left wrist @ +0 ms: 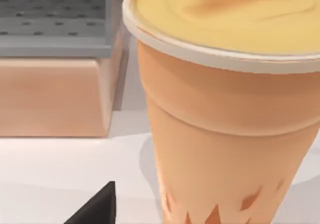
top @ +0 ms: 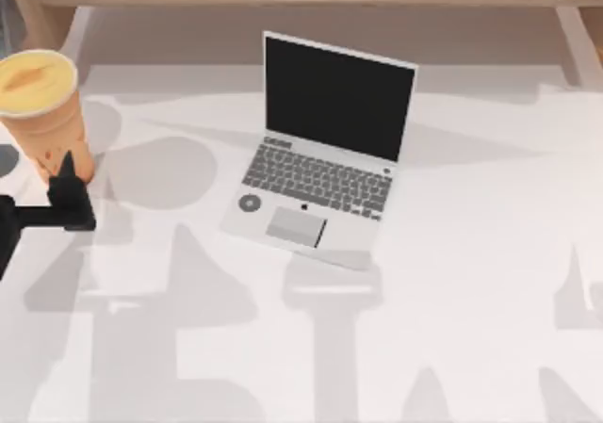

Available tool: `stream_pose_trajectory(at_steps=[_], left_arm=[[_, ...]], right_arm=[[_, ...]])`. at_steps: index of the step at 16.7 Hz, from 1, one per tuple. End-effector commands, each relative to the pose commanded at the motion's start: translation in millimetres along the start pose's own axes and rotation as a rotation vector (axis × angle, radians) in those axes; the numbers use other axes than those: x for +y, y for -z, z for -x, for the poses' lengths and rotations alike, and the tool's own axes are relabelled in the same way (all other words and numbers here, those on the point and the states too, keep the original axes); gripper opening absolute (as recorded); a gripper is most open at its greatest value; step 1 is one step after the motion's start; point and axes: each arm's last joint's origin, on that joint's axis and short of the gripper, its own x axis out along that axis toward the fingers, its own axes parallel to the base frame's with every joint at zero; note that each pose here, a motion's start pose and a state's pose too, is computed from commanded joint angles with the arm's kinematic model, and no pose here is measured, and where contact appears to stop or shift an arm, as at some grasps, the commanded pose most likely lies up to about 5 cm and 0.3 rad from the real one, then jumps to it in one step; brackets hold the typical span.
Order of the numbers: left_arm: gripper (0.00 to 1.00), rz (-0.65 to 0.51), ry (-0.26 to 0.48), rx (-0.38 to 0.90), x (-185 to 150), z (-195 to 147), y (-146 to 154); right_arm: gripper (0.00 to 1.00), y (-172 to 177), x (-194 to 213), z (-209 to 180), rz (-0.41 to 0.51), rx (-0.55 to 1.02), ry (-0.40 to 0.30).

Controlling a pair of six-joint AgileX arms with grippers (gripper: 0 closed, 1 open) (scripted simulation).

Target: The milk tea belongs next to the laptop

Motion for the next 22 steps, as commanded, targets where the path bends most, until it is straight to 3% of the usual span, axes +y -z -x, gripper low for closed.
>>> stream_pose_trajectory(at_steps=[9, 15, 22], left_arm=[[1.00, 0.000, 0.001, -0.006, -0.1, -72.5, -2.0], [1.00, 0.000, 0.001, -0.004, -0.1, -80.3, -1.0], [0.47, 0.000, 0.001, -0.004, -0.1, -80.3, -1.0]], right_arm=[[1.00, 0.0, 0.0, 0.0, 0.000, 0.000, 0.000], [1.00, 0.0, 0.0, 0.0, 0.000, 0.000, 0.000], [1.00, 0.0, 0.0, 0.0, 0.000, 0.000, 0.000]])
